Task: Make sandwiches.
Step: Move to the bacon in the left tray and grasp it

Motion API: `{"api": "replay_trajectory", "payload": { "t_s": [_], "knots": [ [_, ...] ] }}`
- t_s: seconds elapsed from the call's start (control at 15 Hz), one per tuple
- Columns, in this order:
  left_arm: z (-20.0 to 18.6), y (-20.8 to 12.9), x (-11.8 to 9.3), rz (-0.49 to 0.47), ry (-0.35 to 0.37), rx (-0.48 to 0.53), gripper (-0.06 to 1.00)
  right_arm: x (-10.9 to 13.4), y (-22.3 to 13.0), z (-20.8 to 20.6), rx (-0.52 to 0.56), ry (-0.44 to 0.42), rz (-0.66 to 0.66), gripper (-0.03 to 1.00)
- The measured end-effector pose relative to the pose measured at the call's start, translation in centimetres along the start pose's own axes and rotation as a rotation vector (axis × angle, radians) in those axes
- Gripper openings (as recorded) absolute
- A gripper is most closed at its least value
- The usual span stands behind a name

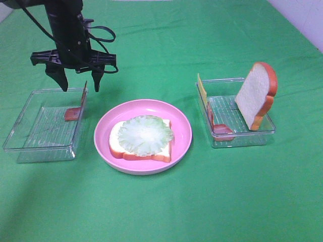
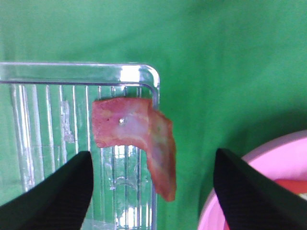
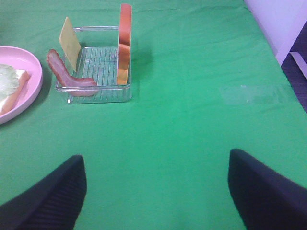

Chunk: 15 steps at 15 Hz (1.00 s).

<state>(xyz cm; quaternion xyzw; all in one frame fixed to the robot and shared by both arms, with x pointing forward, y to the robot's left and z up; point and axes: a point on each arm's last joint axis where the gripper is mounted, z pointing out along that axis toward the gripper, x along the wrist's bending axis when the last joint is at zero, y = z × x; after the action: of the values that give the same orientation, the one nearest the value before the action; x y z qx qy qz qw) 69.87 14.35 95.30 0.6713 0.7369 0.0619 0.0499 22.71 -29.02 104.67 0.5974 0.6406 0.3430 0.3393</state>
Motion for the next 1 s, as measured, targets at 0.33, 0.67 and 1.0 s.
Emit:
{"api": "replay_trajectory", "payload": {
  "t_s": [0.33, 0.67, 1.0],
  "knots": [
    [1.8, -0.1, -0.5, -0.015, -0.031, 0.031, 0.67, 0.0, 0.0, 0.0, 0.000, 0.000, 0.000, 0.77],
    [2.2, 0.4, -0.7, -0.010, -0.042, -0.017, 0.64, 0.0, 0.0, 0.0, 0.000, 0.000, 0.000, 0.77],
    [2.2, 0.5, -0.7, -0.013, -0.048, -0.030, 0.41, 0.0, 0.0, 0.0, 0.000, 0.000, 0.000, 0.77]
  ]
}}
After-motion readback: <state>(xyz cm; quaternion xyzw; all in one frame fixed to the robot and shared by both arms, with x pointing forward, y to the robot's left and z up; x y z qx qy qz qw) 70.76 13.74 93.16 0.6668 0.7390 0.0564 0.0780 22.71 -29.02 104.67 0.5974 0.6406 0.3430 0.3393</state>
